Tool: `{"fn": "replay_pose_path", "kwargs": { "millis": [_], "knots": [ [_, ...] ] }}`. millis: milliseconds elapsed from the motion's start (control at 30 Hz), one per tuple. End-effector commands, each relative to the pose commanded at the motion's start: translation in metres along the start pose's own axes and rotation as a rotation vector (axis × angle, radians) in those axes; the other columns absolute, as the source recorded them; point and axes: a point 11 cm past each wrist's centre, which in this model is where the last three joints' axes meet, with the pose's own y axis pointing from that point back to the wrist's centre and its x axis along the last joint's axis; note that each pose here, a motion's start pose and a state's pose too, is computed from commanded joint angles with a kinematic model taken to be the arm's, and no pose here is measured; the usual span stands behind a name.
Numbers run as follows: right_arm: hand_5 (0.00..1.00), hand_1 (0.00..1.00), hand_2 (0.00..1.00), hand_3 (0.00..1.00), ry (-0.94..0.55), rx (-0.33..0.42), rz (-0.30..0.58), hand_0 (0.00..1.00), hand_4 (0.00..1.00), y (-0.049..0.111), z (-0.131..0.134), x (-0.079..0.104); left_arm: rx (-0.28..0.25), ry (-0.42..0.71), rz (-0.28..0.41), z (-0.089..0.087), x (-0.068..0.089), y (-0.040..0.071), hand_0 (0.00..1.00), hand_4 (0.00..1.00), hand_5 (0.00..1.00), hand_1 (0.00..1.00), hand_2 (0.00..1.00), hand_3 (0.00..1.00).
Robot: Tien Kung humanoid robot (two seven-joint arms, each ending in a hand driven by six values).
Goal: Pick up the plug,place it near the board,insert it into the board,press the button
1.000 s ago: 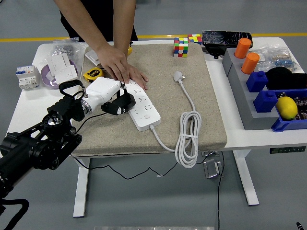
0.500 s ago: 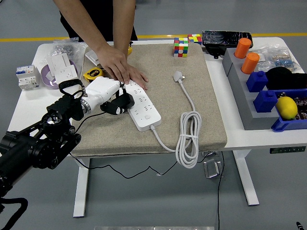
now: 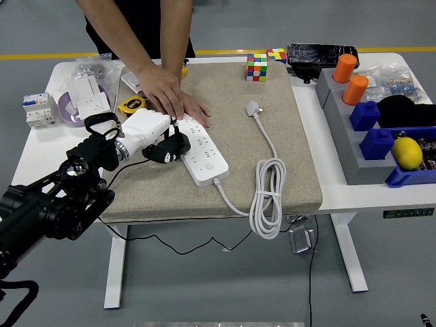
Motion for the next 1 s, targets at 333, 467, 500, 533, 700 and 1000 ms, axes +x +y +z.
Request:
{"fn": "replay_pose_path", "kwargs": {
  "millis": [333,467,500,533,700,1000],
  "knots": [
    [0.998,0.839,0.782,0.795,0.001,-0.002,0.001,0.938,0.998,-0.0002,0.0011,0.0004,0.002,-0.007,-0.011,-0.001,-0.0025,0.0009,0.433,0.529,0.203,0.336,0.276,0.336],
    [0.998,0.839,0.782,0.794,0.0,-0.002,0.0,0.938,0.998,-0.0001,0.0011,0.0001,-0.002,-0.013,-0.013,-0.0002,-0.0024,0.0007,0.434,0.529,0.202,0.336,0.276,0.335],
    [0.998,0.839,0.782,0.794,0.0,-0.002,0.0,0.938,0.998,-0.0001,0.0011,0.0001,-0.002,-0.014,-0.013,-0.0004,-0.0025,0.0007,0.434,0.529,0.202,0.336,0.276,0.335],
    [0.998,0.839,0.782,0.794,0.0,-0.002,0.0,0.938,0.998,-0.0001,0.0011,0.0001,-0.002,-0.014,-0.014,-0.0004,-0.0027,0.0008,0.434,0.529,0.202,0.336,0.276,0.335],
    [0.998,0.839,0.782,0.794,0.001,-0.004,0.002,0.937,0.998,-0.0003,0.0023,0.0006,-0.005,-0.015,-0.019,0.0004,-0.0033,0.0006,0.436,0.529,0.204,0.337,0.276,0.335],
    [0.998,0.839,0.781,0.795,0.002,-0.005,0.004,0.938,0.998,-0.0004,0.0034,0.0013,-0.004,0.007,-0.041,-0.0004,-0.0072,0.0013,0.474,0.7,0.317,0.413,0.372,0.416]
  ]
}}
